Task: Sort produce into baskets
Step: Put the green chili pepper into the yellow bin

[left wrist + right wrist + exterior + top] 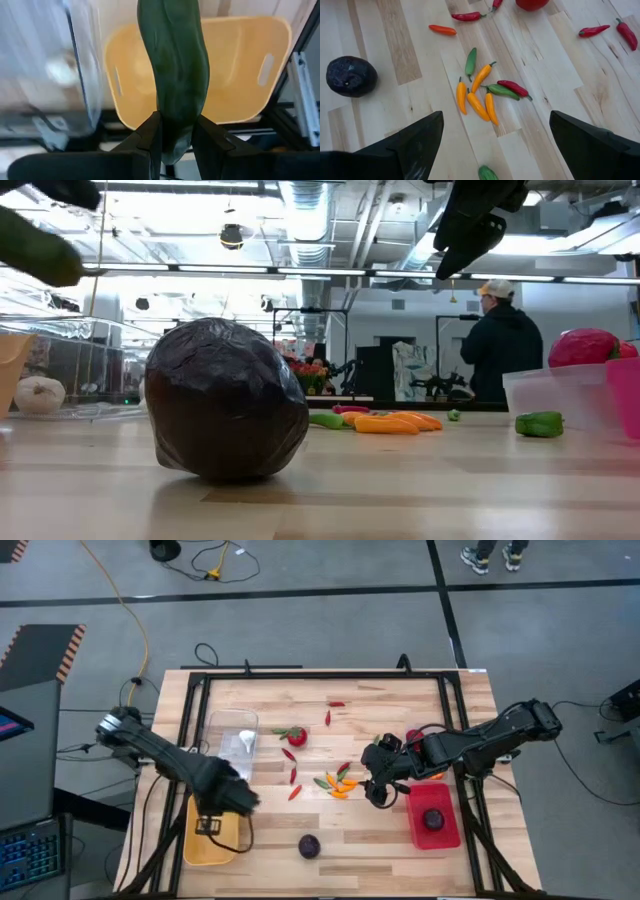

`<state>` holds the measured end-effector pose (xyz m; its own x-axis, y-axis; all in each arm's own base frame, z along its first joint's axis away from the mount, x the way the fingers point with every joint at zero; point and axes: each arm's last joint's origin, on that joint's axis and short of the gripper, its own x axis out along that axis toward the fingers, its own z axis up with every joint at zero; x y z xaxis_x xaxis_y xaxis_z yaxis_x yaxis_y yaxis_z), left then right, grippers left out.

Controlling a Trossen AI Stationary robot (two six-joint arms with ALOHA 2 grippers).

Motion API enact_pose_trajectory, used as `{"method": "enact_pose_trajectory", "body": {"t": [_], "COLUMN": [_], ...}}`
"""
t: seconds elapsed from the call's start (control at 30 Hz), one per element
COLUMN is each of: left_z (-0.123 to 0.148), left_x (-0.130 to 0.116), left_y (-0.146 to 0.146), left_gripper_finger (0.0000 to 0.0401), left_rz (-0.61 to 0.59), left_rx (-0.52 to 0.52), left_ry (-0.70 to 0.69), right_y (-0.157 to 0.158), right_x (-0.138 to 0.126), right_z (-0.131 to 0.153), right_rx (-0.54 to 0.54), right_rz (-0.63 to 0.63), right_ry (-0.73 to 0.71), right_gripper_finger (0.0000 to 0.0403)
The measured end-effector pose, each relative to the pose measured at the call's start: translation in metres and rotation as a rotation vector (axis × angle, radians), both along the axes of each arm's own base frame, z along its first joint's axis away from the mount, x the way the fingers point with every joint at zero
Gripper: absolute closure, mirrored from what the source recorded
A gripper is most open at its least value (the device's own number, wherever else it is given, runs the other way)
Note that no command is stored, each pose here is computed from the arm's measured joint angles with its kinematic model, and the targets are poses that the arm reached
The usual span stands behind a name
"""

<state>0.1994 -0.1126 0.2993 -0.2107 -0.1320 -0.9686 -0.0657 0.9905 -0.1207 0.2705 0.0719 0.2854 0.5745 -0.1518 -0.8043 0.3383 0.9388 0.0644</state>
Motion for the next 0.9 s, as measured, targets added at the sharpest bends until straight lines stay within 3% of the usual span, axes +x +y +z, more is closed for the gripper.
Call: {"method": "enact_pose_trajectory", "body": {"t": [0.17,0.33,0.53,0.9], "left_z": [-0.003,-0.011,-0.025,-0.041], "left_x": [-0.026,-0.04,-0.046,-0.05], "left_y": [0.004,0.006,0.008,0.01], "left_gripper_finger": [0.0326,0.0326,0.0316,0.0239], "left_rz": [0.16,0.245,0.243,0.247], "left_rx": [-0.038,-0.017,0.018,0.059], "left_ry": [0.076,0.129,0.172,0.237], "right_y": [0.0,-0.002,-0.007,-0.01], "right_x": [0.0,0.001,0.002,0.001], "right_z": [0.0,0.0,0.0,-0.003], "right_rx": [0.0,0.0,0.0,-0.013], "right_rz": [0.0,-0.008,-0.027,-0.03], "right_ry": [0.0,0.0,0.0,0.039], "right_gripper_finger": [0.0012,0.0012,0.0012,0.0012]}}
